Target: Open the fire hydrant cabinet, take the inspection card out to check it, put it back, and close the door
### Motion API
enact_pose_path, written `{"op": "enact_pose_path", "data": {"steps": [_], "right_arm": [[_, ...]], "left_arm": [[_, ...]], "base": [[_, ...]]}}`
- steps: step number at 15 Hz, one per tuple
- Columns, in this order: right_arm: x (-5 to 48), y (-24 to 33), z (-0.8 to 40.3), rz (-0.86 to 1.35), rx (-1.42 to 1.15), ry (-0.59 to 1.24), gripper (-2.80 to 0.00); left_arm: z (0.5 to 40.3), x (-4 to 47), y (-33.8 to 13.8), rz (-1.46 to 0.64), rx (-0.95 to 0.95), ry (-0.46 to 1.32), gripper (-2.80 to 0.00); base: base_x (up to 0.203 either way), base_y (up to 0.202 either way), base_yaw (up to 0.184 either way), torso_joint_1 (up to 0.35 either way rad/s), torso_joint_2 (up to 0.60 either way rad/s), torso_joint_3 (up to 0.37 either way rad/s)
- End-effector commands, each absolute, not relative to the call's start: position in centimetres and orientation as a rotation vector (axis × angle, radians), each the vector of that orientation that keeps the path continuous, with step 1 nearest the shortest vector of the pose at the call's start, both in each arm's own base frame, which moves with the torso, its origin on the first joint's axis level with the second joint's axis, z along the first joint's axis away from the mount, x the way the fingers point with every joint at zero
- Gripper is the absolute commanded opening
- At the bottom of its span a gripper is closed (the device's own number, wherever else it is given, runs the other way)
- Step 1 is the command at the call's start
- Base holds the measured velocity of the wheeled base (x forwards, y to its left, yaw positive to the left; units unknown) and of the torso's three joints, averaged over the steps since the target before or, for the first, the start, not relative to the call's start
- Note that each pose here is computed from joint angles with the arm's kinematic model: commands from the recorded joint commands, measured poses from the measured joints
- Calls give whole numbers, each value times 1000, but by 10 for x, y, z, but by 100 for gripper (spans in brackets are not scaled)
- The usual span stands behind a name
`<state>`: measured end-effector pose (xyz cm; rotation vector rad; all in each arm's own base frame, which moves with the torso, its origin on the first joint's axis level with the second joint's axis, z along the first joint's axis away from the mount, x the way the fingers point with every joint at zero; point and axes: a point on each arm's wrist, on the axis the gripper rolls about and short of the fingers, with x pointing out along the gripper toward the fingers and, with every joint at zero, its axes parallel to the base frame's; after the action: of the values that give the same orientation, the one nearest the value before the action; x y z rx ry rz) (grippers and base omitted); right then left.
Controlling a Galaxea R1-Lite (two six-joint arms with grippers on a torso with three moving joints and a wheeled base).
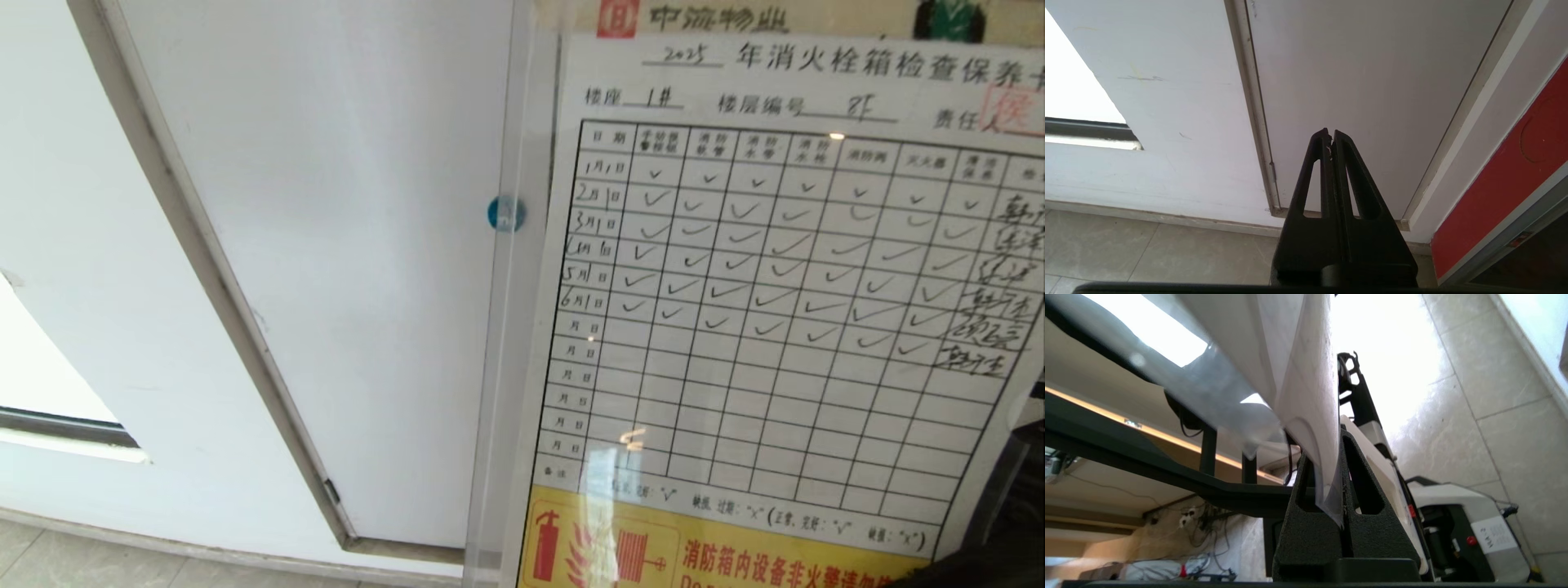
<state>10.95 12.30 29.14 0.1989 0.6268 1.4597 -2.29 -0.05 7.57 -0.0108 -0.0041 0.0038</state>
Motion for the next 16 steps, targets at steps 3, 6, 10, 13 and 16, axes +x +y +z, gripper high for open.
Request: {"op": "enact_pose_path", "data": {"steps": [3, 6, 10, 13, 16], "right_arm": [[104, 118, 302, 1477, 199, 558, -280], [99, 113, 307, 1461, 194, 523, -280], [93, 105, 312, 1359, 182, 464, -280], [86, 96, 316, 1266, 173, 413, -280], [80, 87, 319, 1166, 160, 359, -280]], "left_arm": [[76, -23, -1, 3, -11, -3, -280], [76, -23, -1, 3, -11, -3, -280], [76, -23, -1, 3, -11, -3, -280], [76, -23, -1, 3, -11, -3, -280], [75, -23, -1, 3, -11, -2, -280]], "base": [[0, 0, 0, 0, 0, 0], [0, 0, 0, 0, 0, 0], [0, 0, 0, 0, 0, 0], [0, 0, 0, 0, 0, 0], [0, 0, 0, 0, 0, 0]]}}
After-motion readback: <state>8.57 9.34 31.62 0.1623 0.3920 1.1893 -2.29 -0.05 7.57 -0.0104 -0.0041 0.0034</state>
